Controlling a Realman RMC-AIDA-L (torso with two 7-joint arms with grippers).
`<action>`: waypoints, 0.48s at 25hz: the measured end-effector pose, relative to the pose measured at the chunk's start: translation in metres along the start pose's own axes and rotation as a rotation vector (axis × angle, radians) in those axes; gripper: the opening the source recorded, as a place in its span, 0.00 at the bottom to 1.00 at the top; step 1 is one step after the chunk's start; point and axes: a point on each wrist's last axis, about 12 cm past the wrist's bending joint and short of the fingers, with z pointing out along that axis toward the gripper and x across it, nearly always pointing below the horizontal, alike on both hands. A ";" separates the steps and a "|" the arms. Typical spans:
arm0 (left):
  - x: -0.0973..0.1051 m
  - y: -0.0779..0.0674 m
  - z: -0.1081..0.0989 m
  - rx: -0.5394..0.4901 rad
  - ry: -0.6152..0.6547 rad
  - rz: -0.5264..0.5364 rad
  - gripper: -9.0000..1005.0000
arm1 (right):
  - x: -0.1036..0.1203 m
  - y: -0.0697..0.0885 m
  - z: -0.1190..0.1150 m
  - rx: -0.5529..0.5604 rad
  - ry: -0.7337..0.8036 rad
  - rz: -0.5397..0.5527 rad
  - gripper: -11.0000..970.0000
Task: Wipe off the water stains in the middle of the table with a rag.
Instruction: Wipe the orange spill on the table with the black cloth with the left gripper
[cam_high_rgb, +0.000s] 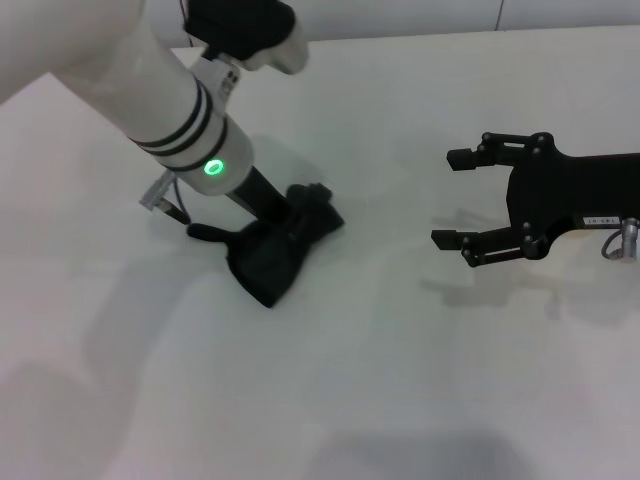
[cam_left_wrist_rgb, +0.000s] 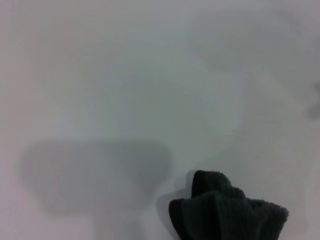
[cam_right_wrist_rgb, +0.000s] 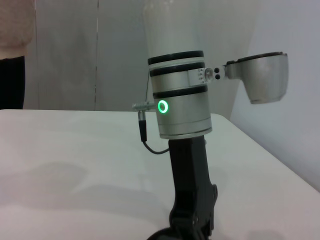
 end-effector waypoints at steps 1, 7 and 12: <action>0.001 0.003 0.000 -0.014 0.001 -0.020 0.09 | 0.000 0.000 0.000 0.000 0.000 0.000 0.90; 0.006 0.011 -0.001 -0.070 0.030 -0.064 0.09 | 0.000 0.000 0.000 -0.002 0.000 -0.002 0.90; 0.012 0.011 -0.003 -0.063 0.073 -0.066 0.09 | 0.000 0.002 -0.002 -0.005 -0.001 0.000 0.90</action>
